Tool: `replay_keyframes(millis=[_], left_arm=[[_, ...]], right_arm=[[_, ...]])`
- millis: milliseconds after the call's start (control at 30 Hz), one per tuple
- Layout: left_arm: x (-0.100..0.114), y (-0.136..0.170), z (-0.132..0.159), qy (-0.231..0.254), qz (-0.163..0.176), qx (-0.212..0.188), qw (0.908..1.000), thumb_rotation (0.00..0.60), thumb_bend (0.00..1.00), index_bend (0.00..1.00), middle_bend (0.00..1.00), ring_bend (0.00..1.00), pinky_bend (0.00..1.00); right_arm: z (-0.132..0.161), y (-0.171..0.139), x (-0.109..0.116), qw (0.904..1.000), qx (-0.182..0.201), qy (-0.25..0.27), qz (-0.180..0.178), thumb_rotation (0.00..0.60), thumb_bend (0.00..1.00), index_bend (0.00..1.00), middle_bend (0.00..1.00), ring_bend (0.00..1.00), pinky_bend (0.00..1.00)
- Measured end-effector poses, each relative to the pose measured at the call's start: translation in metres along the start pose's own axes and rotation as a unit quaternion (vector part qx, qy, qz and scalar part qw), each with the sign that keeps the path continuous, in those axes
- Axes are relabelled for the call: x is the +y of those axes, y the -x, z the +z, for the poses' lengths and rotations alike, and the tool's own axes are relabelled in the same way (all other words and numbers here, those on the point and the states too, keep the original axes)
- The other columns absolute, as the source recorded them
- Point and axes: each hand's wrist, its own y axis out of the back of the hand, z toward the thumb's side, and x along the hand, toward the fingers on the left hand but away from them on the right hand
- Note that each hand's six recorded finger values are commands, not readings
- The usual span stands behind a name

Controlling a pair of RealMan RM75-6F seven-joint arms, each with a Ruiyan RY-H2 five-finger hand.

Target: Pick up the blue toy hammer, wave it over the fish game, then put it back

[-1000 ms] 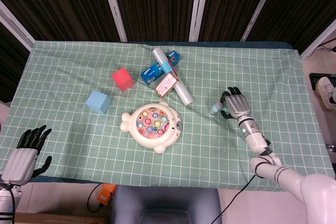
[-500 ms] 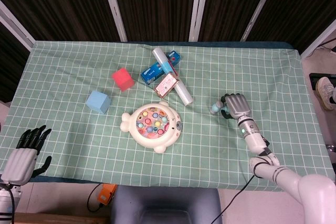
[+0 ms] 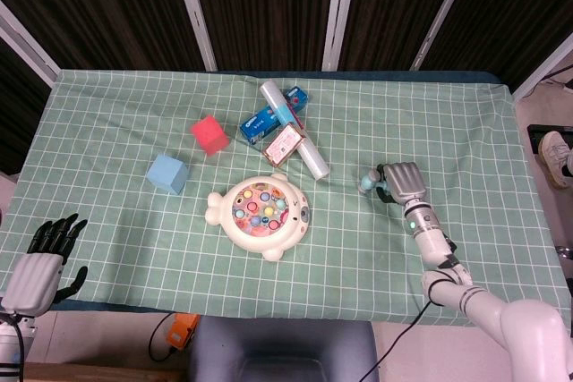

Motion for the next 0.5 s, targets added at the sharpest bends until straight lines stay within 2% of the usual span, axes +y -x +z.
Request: replay_keyframes(millis=[233,500], left_arm=[[0.0,0.0001,-0.0002,0.0,0.0,0.0,1.0,0.6,0.42,0.0,0.0,0.0,0.06],[0.0001,0.0003,-0.0001,0.001,0.0,0.0,1.0,0.6,0.42,0.0,0.0,0.0,0.06]], right_arm=[[0.0004,0.0009,-0.002,0.9998,-0.003,-0.014,-0.014,0.6,0.55,0.99,0.73,0.77,0.82],[0.0015,0.0015,-0.0033,0.9996,-0.001,-0.017,-0.024,0.6,0.55,1.0,0.76,0.81,0.85]])
